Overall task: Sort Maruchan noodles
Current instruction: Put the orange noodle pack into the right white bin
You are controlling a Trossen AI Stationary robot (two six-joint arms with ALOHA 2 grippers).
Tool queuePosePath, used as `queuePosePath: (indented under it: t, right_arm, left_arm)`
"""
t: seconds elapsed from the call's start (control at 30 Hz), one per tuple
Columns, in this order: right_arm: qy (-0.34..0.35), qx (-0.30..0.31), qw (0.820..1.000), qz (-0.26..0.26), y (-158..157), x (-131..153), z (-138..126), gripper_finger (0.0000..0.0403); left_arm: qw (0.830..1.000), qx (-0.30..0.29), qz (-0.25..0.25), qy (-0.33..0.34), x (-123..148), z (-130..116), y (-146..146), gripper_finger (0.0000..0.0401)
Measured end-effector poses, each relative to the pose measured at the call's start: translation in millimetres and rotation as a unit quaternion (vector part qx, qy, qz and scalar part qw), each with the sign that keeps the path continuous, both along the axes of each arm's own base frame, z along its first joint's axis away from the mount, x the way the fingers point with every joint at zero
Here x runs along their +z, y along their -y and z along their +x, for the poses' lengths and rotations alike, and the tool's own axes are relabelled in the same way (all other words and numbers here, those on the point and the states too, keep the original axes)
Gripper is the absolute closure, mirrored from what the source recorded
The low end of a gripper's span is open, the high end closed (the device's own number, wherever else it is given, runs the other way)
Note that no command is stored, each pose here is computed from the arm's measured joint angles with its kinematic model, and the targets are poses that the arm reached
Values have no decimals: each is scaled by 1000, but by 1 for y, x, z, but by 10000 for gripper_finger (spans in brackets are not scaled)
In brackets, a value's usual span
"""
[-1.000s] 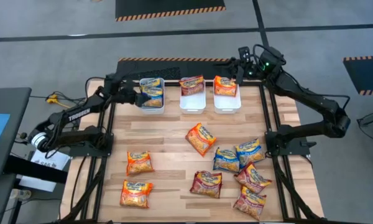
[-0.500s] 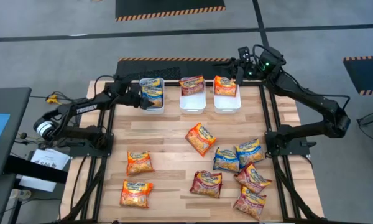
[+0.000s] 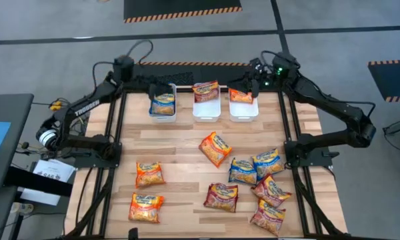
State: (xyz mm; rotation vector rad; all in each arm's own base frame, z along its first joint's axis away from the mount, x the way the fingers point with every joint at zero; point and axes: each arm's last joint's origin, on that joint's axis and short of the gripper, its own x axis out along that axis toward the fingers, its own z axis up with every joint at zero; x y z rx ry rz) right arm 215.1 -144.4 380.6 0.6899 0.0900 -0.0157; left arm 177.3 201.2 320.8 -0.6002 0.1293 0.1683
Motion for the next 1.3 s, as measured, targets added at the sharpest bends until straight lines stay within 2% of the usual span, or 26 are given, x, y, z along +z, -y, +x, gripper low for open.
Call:
queuePosePath:
  t: [0.17, 0.3, 0.4, 0.6, 0.73, 0.9, 1.1, 1.3]
  right_arm:
    - [-131, -7, 987, 92, -5, -29, -6, 235]
    - [-218, -22, 968, 120, -14, -45, -10, 235]
    - [-264, -23, 955, 131, -23, -52, -11, 235]
    - [-307, -4, 943, 130, -39, -74, -5, 235]
    - [-327, 6, 933, 150, -44, -91, 4, 232]
    - [-371, 2, 916, 154, -46, -115, 18, 207]
    - [-400, 15, 905, 145, -49, -141, 44, 161]
    - [-444, 14, 883, 151, -49, -169, 60, 153]
  left_arm:
    - [995, -74, 34, 49, 45, 8, 12, 202]
    - [990, -105, 54, 73, 66, 7, 29, 202]
    - [990, -103, 52, 80, 75, -2, 41, 202]
    - [993, -71, 50, 74, 87, -24, 68, 202]
    - [994, -56, 65, 74, 94, -35, 88, 202]
    - [995, -30, 74, 62, 97, -47, 108, 202]
    - [997, -2, 64, 39, 94, -55, 120, 202]
    - [997, -3, 62, 35, 93, -56, 125, 202]
